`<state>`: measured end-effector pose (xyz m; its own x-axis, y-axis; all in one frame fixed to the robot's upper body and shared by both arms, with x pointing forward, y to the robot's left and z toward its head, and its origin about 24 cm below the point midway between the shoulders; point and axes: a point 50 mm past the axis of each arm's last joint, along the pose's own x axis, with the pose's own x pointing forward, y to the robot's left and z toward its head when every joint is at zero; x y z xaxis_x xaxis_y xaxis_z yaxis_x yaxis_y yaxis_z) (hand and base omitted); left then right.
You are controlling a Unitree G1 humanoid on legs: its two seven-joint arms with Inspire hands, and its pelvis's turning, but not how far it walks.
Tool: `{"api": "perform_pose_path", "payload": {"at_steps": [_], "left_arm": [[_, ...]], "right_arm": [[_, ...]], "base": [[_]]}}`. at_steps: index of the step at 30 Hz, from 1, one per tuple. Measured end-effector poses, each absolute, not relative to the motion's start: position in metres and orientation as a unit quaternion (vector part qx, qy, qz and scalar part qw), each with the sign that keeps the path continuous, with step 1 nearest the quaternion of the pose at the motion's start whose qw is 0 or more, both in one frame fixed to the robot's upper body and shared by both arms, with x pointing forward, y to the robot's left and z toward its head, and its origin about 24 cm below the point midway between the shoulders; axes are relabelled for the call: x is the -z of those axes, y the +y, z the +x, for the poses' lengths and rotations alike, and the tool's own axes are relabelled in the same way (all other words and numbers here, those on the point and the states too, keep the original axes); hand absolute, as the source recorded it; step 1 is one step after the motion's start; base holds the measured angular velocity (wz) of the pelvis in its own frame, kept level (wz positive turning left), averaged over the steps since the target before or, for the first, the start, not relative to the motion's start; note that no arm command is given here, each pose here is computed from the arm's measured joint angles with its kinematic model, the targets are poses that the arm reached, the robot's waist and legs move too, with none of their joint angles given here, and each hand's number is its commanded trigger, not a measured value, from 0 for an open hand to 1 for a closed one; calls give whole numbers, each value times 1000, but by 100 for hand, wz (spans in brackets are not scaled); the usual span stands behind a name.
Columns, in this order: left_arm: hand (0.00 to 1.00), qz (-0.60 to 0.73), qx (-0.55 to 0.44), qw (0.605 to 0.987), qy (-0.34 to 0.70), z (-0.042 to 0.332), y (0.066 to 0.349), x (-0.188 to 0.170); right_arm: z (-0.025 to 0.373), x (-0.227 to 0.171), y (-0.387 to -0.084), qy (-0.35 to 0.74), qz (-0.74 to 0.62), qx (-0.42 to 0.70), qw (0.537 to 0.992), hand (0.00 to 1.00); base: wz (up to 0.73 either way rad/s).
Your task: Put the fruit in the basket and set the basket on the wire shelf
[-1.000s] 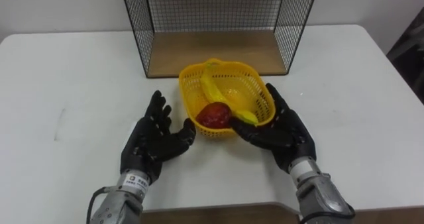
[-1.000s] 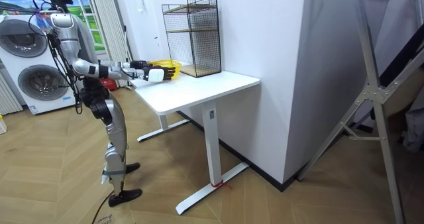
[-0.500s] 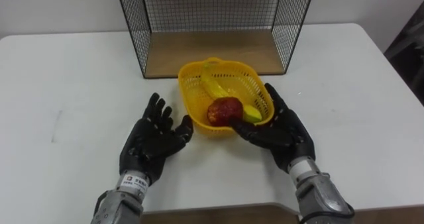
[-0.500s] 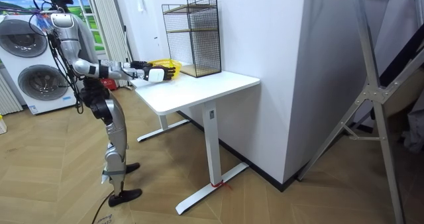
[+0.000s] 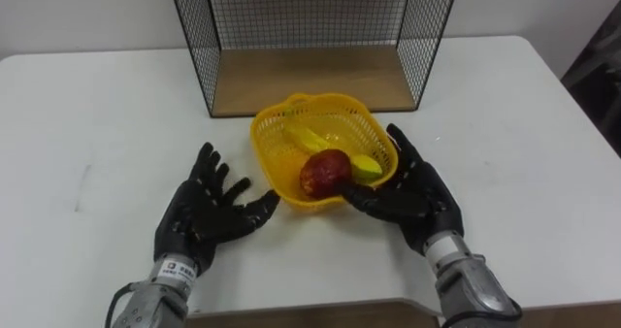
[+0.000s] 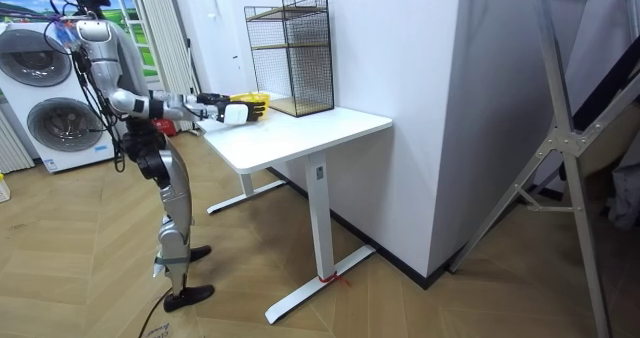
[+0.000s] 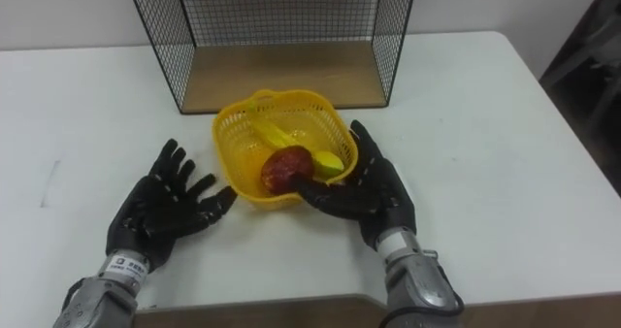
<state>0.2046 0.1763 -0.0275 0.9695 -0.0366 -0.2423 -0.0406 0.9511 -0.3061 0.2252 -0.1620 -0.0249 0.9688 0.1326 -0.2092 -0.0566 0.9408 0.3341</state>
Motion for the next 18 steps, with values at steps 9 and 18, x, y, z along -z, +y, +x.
{"api": "perform_pose_path", "payload": {"at_steps": [9, 18], "left_arm": [[0, -133, -20, 984, 119, 205, 188, 26], [0, -131, -56, 983, 114, 205, 195, 24]], "right_arm": [[223, 27, -165, 119, 163, -44, 978, 0], [223, 26, -172, 122, 149, -31, 981, 0]], "base": [[-1], [0]]}}
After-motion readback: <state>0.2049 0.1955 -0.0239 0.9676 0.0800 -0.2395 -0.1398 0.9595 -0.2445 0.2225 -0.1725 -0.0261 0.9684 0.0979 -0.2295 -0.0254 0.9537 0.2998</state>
